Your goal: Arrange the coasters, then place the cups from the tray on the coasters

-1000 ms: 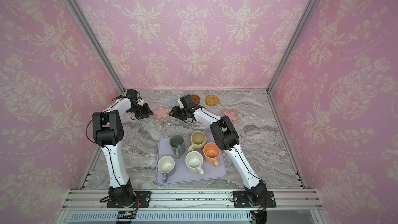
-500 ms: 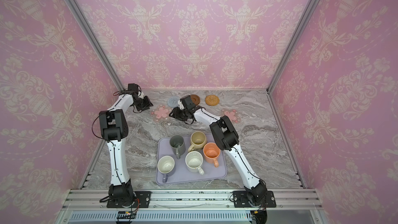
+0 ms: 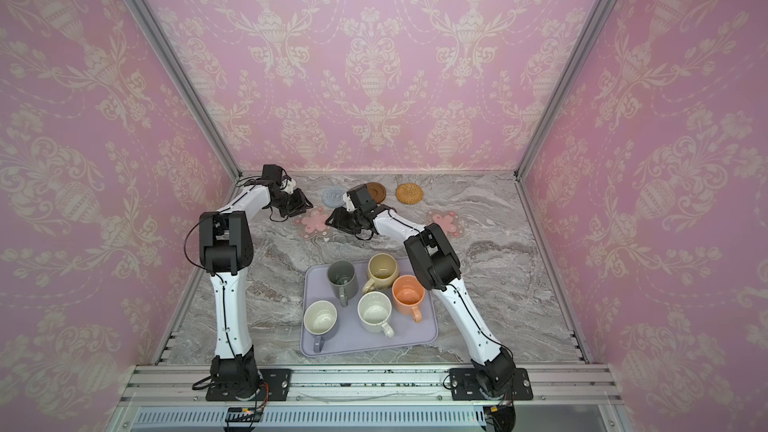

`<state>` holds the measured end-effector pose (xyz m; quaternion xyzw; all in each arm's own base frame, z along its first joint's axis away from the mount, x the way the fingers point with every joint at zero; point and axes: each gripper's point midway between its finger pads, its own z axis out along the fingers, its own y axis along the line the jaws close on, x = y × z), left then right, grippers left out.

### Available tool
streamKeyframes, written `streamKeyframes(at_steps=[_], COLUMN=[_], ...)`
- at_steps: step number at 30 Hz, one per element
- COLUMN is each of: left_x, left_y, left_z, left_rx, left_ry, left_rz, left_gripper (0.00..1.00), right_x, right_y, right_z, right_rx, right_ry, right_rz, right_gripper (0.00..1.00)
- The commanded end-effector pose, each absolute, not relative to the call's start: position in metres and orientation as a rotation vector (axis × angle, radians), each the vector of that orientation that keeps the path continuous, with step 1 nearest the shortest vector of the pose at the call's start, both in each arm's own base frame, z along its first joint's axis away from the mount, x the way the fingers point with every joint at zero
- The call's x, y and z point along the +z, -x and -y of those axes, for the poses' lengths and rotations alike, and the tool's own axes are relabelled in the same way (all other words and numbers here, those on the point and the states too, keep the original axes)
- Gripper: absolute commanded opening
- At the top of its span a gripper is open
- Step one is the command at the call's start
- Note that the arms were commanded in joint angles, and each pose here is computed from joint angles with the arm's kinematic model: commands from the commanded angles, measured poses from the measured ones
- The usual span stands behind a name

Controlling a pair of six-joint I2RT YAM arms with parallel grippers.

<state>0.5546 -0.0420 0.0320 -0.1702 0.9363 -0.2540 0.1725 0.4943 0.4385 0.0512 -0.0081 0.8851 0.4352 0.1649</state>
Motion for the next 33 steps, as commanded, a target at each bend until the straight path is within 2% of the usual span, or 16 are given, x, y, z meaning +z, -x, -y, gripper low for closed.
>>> streamKeyframes(at_steps=[1, 13, 22, 27, 33], left_x=[-0.025, -0.03, -0.029, -0.015, 0.026], left_y=[-0.497, -0.469, -0.458, -0.467, -0.474], left_z=[0.04, 0.06, 0.086, 0.094, 0.07], left_rx=[-0.678, -0.769, -0.817, -0.832, -0.685], left_ry=[0.631, 0.678, 0.653, 0.608, 0.566], left_rz=[-2.862, -2.854, -2.856, -2.83, -2.779], left_gripper=[0.38, 0.38, 0.38, 0.38, 0.38], right_x=[0.046, 0.04, 0.038, 0.043, 0.051], right_y=[-0.481, -0.448, -0.439, -0.435, -0.433], right_z=[-0.444, -0.422, -0.411, -0.401, -0.381], right_rx=[1.268, 1.234, 1.208, 1.181, 1.094], right_ry=[0.02, -0.012, -0.023, -0.018, 0.011], right_rz=[-2.553, -2.605, -2.625, -2.624, -2.63], right_gripper=[0.54, 0.54, 0.54, 0.54, 0.54])
